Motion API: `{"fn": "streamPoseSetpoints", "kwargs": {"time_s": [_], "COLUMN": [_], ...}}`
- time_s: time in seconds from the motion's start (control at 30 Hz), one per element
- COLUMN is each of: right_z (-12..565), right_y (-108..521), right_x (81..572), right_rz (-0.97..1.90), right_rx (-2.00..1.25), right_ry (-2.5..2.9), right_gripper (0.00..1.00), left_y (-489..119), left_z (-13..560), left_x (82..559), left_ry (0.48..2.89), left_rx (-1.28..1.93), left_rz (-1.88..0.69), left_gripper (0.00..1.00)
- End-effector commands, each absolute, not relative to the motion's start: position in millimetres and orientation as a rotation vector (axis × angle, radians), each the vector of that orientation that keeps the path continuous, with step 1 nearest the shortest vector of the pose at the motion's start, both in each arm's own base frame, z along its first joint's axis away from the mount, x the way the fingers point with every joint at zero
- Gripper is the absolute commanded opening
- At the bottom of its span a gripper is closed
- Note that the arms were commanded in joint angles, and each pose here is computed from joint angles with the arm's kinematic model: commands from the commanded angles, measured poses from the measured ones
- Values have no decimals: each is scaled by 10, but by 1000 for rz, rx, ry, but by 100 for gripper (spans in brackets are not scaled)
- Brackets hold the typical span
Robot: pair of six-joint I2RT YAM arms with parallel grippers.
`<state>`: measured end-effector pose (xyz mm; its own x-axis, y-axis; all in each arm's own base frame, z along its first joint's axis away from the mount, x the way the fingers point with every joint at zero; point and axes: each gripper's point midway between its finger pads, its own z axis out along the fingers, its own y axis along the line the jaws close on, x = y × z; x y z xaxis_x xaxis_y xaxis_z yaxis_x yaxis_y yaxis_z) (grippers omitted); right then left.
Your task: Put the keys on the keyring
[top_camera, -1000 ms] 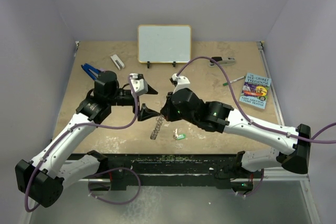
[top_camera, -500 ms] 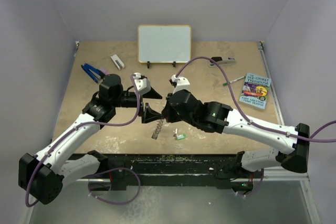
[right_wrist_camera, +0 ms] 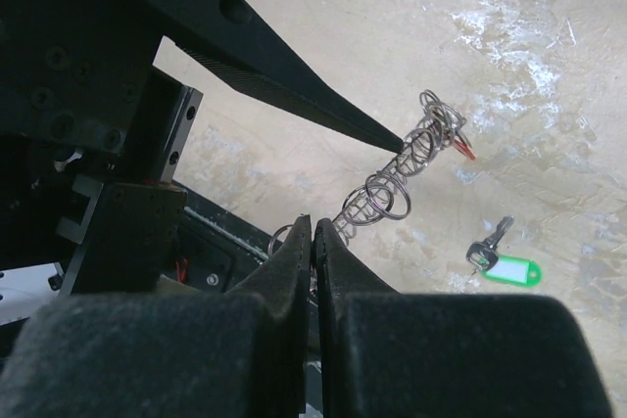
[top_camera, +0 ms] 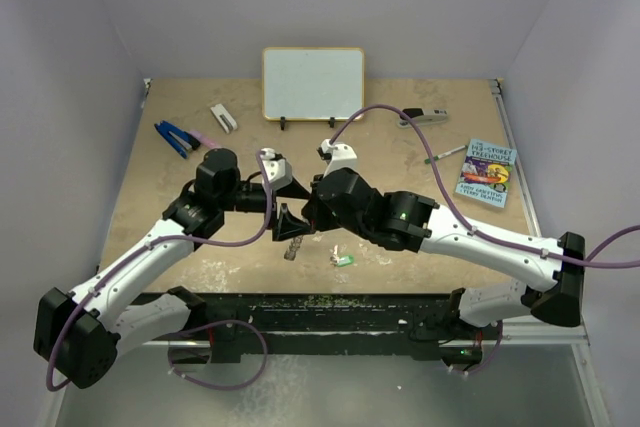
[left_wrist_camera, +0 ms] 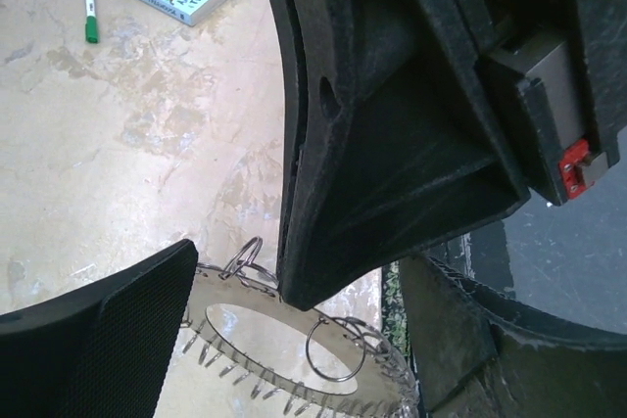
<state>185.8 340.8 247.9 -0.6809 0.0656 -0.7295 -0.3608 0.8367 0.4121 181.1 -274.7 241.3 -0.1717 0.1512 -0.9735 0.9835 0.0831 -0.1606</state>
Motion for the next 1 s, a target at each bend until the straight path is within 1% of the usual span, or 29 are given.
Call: {"fn": "streamPoseSetpoints", "kwargs": {"time_s": [0.0, 0.1, 0.3, 0.53, 0.7, 0.97], "right_z": [2859, 2898, 2906, 2912, 2904, 2923], "right_y": [3474, 3440, 3438, 3433, 3380, 3310], "right_x": [1917, 1896, 1855, 1827, 1822, 1803], "right_rz": [779, 793, 812, 828, 816, 815], "right_rx": [-143, -137, -148, -155, -149, -147], "right_ry": [2128, 2120, 2121, 2115, 2116, 2112], "right_gripper": [0, 0, 0, 0, 0, 0], "left_y": [-2718, -2693, -2710, -2711, -2687, -2658], "left_z": [2417, 2356, 2384, 2429, 2425, 2416], "left_x": [1805, 1810, 1792, 1735, 1668, 1612], "left_ry": [1424, 1430, 1386, 1321, 1275, 1224], "left_rx": [1242, 1257, 1278, 1328, 1378, 1421], "left_rz": [-1131, -1104, -1110, -1110, -1099, -1077], "left_gripper": [85, 84, 72, 55, 46, 37]}}
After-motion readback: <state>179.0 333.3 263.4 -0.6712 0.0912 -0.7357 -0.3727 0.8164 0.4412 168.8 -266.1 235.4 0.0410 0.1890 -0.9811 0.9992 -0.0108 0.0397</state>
